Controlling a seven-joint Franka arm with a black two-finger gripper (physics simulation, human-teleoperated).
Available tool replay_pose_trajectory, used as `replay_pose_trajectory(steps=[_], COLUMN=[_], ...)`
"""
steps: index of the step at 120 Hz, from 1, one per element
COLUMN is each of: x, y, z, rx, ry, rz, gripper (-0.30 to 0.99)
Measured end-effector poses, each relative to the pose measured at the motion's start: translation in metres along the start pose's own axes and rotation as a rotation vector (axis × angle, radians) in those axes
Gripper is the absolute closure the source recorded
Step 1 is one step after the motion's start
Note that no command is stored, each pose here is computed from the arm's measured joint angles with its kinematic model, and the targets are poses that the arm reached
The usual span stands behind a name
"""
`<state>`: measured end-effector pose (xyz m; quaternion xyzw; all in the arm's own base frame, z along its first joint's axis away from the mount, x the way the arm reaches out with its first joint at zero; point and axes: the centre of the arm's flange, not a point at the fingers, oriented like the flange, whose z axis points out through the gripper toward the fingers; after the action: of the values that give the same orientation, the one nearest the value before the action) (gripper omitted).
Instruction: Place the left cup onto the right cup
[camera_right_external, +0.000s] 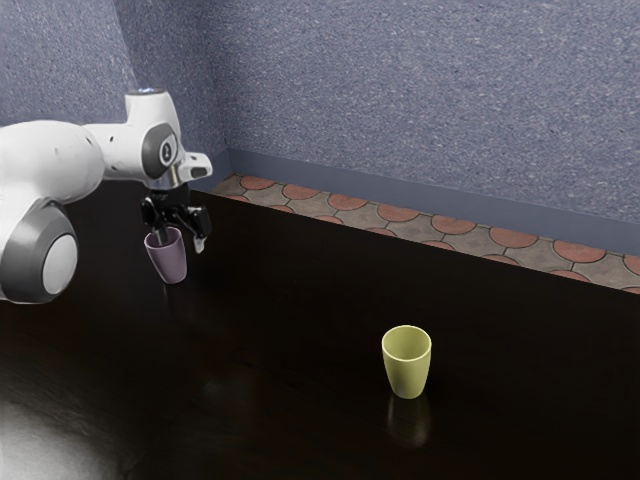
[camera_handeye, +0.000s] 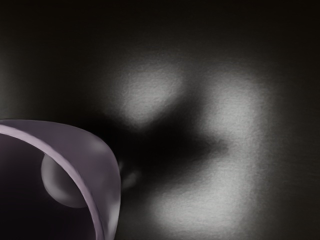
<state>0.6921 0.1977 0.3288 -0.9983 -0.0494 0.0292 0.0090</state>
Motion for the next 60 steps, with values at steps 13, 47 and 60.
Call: replay_pose_trajectory(steps=[13,47,60], x=[-0.003,-0.009,-0.008], y=[-0.003,-0.008,-0.008], z=[0.008,0.028,0.031], rx=[-0.002,-0.003,-0.003], ry=[-0.012,-0.034,-0.036], rz=[-0.005,-0.016,-0.017], gripper=[0.0,0.0,0.02])
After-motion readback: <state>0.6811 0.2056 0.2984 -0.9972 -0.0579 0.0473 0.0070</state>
